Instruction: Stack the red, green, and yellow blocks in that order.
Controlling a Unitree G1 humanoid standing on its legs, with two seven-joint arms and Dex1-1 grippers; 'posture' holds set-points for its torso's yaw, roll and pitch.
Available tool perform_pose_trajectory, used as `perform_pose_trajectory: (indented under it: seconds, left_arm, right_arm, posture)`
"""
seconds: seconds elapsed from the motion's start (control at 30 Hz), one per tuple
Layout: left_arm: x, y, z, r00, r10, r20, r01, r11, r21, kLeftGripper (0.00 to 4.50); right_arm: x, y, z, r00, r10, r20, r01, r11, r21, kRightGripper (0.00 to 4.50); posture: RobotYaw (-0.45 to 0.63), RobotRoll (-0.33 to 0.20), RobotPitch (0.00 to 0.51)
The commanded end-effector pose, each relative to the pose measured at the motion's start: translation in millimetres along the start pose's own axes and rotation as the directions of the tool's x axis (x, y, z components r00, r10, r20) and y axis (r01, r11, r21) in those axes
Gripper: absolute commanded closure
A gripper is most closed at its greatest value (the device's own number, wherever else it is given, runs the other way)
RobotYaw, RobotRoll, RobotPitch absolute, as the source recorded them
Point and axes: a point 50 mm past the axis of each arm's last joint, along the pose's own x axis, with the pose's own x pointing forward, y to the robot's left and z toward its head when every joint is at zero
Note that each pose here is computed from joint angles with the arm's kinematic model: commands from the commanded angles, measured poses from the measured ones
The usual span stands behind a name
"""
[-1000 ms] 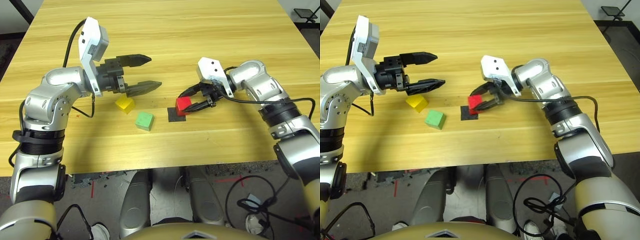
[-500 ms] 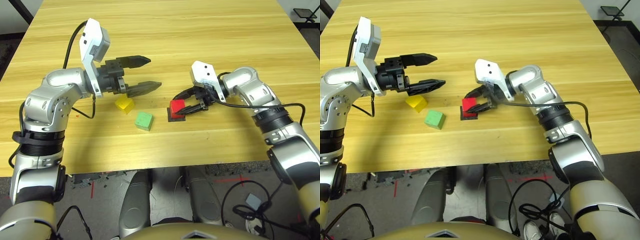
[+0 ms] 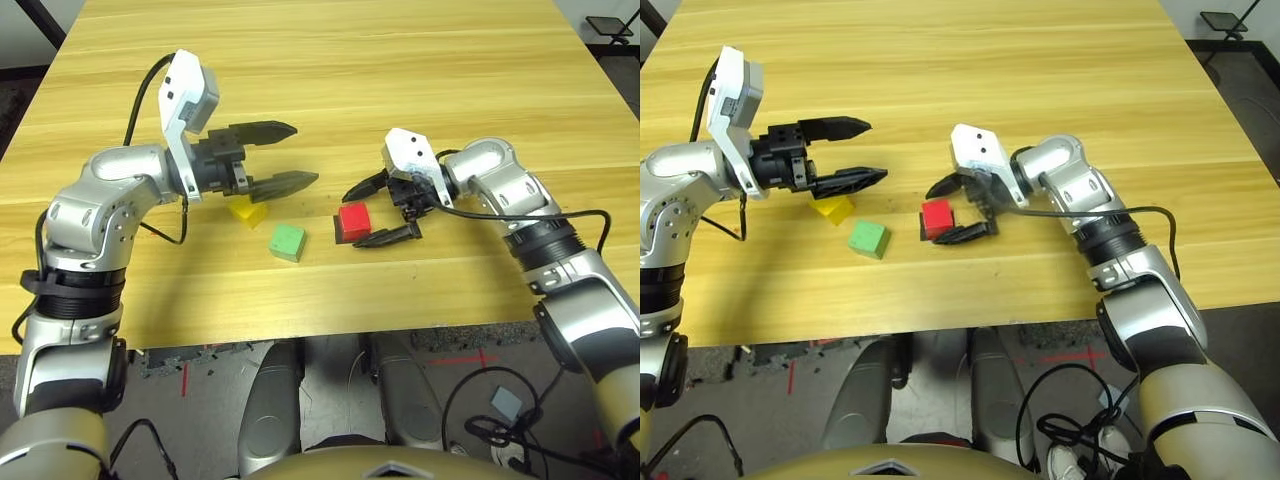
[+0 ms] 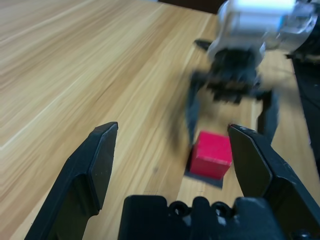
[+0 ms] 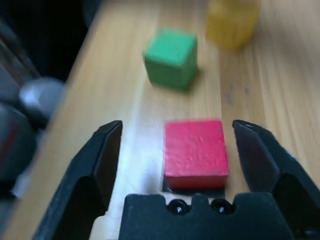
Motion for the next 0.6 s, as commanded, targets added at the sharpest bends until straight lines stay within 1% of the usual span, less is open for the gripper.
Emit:
perform_pose_trajectory:
  seconds: [0.03, 0.17, 0.27, 0.4, 0.6]
  left_arm:
    - [-15.8, -6.7, -6.9, 0.997, -0.043, -0.071, 0.049, 0.995, 0.082, 0.00]
    - [-29.5, -11.3, -22.1, 0.974, -0.123, -0.190, 0.150, 0.979, 0.136, 0.00]
    - [-30.3, -12.1, -26.2, 0.962, -0.163, -0.221, 0.201, 0.966, 0.164, 0.00]
    - [-19.4, -14.2, -32.6, 0.941, -0.216, -0.262, 0.273, 0.940, 0.203, 0.00]
    - [-4.3, -16.3, -35.5, 0.901, -0.297, -0.315, 0.378, 0.895, 0.236, 0.00]
  right_arm:
    - [-28.6, 3.8, 11.5, 0.996, -0.011, 0.090, 0.010, 1.000, 0.002, 0.05]
    - [-52.8, 9.2, 17.1, 0.996, -0.045, 0.078, 0.044, 0.999, 0.016, 0.05]
    - [-64.7, 10.1, 19.5, 0.995, -0.079, 0.062, 0.078, 0.997, 0.021, 0.05]
    - [-76.6, 13.7, 21.8, 0.993, -0.117, 0.030, 0.116, 0.993, 0.022, 0.05]
    - [-80.2, 21.4, 20.3, 0.990, -0.143, 0.019, 0.141, 0.989, 0.048, 0.05]
  posture:
    - [0.29, -0.055, 0.253]
    - [0.27, -0.056, 0.251]
    - [0.25, -0.059, 0.250]
    - [0.21, -0.066, 0.252]
    - [0.16, -0.068, 0.255]
